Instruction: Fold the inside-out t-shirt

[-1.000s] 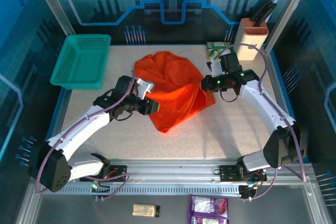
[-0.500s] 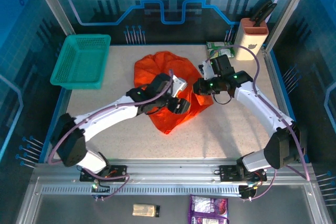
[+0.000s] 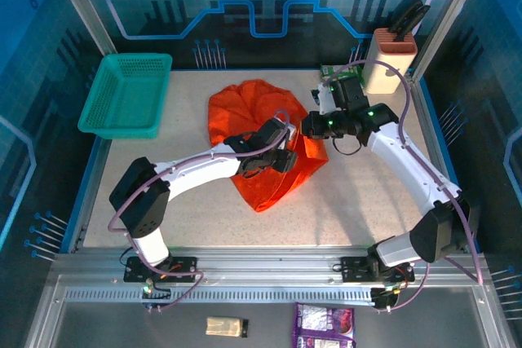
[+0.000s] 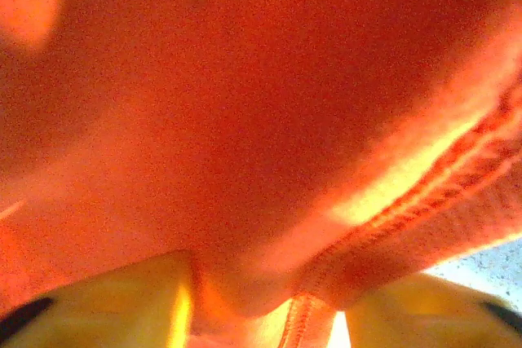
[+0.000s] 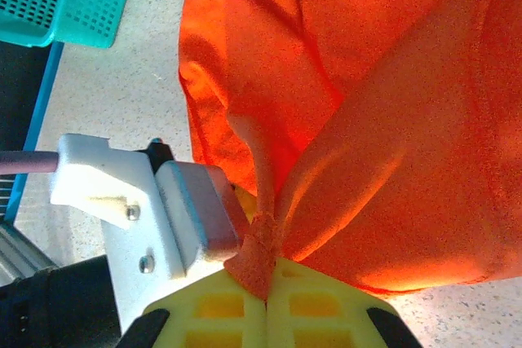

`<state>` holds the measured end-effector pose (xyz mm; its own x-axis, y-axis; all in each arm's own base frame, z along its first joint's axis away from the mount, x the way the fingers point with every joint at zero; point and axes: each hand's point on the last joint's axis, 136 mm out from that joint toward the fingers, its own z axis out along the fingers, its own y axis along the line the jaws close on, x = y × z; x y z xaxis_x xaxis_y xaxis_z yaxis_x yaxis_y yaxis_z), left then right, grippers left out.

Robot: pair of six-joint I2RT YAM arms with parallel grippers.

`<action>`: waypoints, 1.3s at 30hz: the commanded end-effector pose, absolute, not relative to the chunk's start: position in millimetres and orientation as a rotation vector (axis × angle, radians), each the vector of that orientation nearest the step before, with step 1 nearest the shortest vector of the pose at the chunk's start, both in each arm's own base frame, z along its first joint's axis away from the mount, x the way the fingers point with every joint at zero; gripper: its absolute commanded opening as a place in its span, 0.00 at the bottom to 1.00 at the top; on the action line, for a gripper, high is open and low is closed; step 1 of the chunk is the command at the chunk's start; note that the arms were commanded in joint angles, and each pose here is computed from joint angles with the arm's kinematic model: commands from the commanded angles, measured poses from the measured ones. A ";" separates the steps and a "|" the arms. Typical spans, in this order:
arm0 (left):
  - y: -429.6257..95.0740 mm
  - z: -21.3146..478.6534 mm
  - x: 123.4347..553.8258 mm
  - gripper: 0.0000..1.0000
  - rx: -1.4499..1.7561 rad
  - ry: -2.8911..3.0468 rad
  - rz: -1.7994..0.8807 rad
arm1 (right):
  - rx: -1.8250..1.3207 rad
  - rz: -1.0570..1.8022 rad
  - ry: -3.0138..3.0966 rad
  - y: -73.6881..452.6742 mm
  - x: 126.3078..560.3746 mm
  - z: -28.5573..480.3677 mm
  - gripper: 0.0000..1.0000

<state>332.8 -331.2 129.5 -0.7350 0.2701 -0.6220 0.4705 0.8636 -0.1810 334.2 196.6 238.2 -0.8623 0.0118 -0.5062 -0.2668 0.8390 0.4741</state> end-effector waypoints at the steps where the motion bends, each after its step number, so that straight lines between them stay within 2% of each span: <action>1: -327.4 131.7 329.9 0.32 0.553 2.425 -0.402 | -0.139 0.677 2.512 175.5 343.9 241.9 0.00; 5: -328.1 137.2 323.7 0.11 0.591 2.415 -0.431 | -0.088 0.652 2.516 158.0 357.5 235.4 0.00; 8: -332.2 148.9 321.0 0.00 0.615 2.395 -0.488 | -0.067 0.649 2.524 150.6 368.3 226.6 0.00; 12: -339.4 161.7 322.9 0.00 0.621 2.405 -0.672 | -0.053 0.622 2.575 145.5 377.0 204.8 0.02; 19: -327.5 192.4 347.7 0.00 0.483 2.435 -0.928 | -0.038 0.650 2.600 142.8 349.5 191.6 0.28; 23: -315.8 207.0 357.8 0.00 0.431 2.452 -0.980 | -0.052 0.710 2.561 148.3 316.3 191.7 0.36; 26: -308.1 215.2 363.0 0.00 0.410 2.460 -0.992 | -0.117 0.745 2.527 160.1 291.4 190.6 0.36; 31: -301.4 229.7 367.4 0.00 0.414 2.450 -0.998 | -0.271 0.681 2.402 182.7 260.6 176.6 0.29; 39: -298.3 243.2 360.4 0.00 0.437 2.443 -1.013 | -0.521 0.682 2.239 244.3 250.0 144.4 0.20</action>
